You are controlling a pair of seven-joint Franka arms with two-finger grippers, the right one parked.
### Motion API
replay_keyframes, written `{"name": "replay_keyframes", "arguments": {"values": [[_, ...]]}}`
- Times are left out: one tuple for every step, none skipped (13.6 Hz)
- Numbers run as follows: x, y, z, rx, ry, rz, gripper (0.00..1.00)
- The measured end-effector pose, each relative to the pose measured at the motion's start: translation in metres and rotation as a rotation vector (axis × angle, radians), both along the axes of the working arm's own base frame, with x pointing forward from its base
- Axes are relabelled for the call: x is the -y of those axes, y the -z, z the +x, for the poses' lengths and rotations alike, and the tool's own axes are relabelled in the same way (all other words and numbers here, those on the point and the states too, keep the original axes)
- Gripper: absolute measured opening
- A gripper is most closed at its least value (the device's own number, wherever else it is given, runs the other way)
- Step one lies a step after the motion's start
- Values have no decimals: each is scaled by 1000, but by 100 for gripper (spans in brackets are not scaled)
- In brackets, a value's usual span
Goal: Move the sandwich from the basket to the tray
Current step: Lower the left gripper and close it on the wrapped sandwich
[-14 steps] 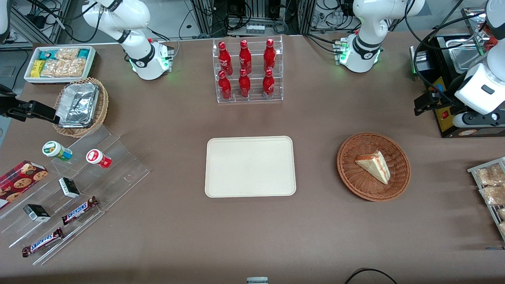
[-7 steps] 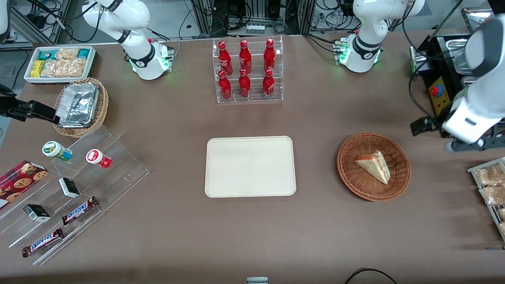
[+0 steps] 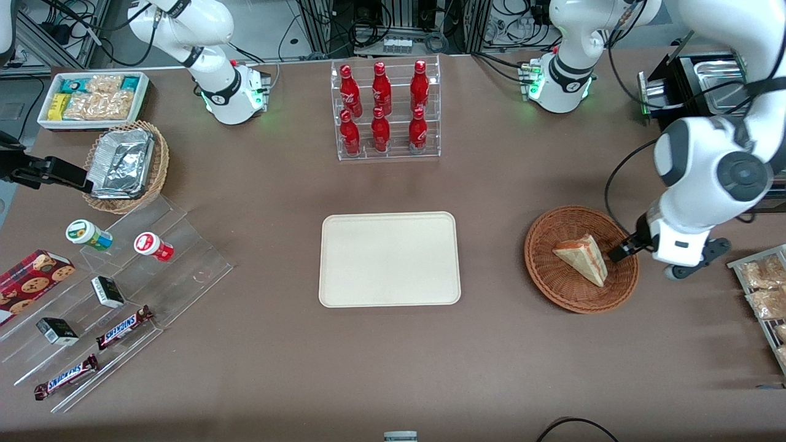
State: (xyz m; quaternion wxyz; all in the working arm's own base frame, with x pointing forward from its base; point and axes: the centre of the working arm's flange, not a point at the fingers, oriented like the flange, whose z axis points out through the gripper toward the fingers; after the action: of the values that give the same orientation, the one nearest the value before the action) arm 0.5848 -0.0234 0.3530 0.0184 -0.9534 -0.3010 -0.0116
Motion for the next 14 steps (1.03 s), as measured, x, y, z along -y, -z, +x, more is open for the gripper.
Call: {"name": "replay_keyframes", "arguments": {"values": [[1, 11, -3, 15, -65, -15, 100], [1, 20, -7, 25, -117, -23, 100], [3, 27, -11, 33, -154, -27, 100], [5, 33, -14, 43, -181, -31, 100], [7, 38, -17, 53, -201, -34, 100], [9, 44, -20, 57, -222, -37, 100], [12, 51, -23, 55, -238, -38, 100], [16, 56, -26, 49, -244, -38, 100], [21, 60, -29, 42, -246, -38, 100], [23, 63, -30, 36, -247, -37, 100], [24, 65, -31, 31, -247, -37, 100], [24, 67, -33, 27, -248, -36, 100], [24, 70, -34, 21, -249, -35, 100], [23, 74, -35, 17, -249, -34, 100]]}}
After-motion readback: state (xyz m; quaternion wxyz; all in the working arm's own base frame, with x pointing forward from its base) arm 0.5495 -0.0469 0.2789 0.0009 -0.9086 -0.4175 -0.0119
